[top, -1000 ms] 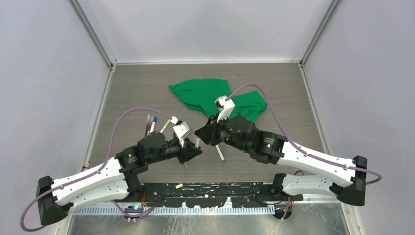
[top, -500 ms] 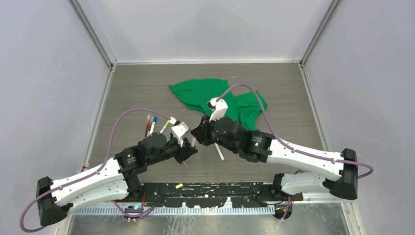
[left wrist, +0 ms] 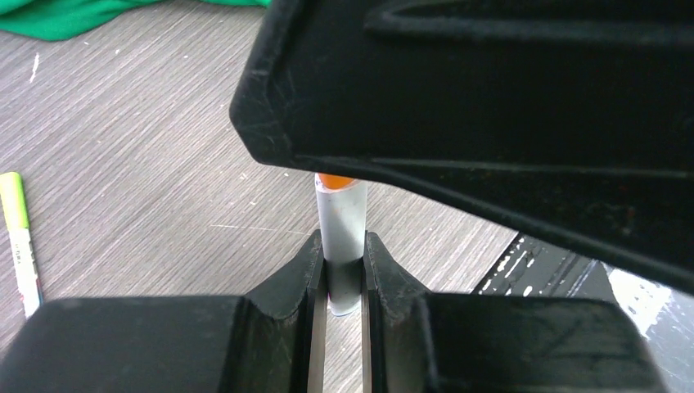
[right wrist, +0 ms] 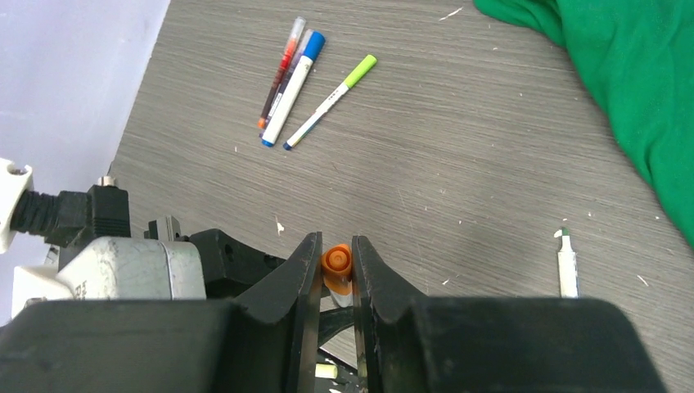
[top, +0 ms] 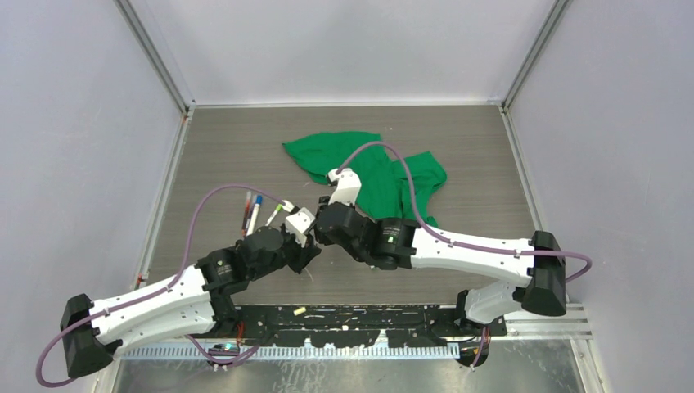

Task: Insert the pens into the pen caps
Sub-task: Press the pen cap onto the pen.

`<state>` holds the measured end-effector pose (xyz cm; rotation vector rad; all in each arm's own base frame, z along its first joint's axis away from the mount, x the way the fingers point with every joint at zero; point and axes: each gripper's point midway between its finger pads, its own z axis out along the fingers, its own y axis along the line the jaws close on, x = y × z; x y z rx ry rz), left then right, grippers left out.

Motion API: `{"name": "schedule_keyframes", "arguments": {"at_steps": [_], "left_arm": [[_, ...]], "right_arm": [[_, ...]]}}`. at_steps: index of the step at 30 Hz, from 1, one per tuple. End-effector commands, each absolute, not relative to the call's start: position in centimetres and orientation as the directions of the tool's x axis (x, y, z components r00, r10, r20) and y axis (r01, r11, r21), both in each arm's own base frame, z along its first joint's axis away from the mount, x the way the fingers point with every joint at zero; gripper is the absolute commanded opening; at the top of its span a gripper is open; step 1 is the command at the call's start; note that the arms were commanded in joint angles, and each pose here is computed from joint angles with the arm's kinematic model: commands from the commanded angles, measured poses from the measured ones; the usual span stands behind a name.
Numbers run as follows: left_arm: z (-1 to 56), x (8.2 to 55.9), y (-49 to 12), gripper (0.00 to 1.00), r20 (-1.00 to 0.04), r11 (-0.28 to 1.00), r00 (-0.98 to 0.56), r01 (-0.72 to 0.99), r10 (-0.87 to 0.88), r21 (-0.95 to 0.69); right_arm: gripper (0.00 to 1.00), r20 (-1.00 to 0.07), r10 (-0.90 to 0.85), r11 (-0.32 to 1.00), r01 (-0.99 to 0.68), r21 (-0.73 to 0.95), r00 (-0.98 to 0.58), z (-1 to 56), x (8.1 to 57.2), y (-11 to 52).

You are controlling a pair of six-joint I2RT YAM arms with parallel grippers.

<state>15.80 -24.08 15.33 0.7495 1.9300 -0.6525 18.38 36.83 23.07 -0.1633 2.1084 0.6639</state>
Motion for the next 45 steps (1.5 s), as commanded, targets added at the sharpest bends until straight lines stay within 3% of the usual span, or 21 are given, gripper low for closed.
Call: {"name": "schedule_keyframes", "arguments": {"at_steps": [1,12,21,45], "left_arm": [[23.9,17.9,-26.1,0.00,-0.983,0.655,-0.181,0.742,-0.008,-0.142],[23.1,18.8,-26.7,0.00,-0.991,0.665,-0.127,0.745,0.052,-0.061],[24.8,19.3,-27.5,0.00,-0.997,0.665,-0.078,0.744,-0.012,-0.066],[28.8,20.4,-30.0,0.00,-0.992,0.635,0.048,0.771,-0.118,-0.038]], "right_arm": [[0.00,-0.725,0.077,0.842,-0.344,0.415,-0.684,20.8,16.1,38.4],[0.00,-0.661,0.198,0.870,-0.181,0.459,-0.723,19.0,17.4,37.9],[0.00,-0.619,0.134,0.914,-0.145,0.379,-0.773,13.8,16.9,37.5],[0.00,-0.520,0.058,0.907,-0.172,0.384,-0.852,5.2,13.5,37.4]]}}
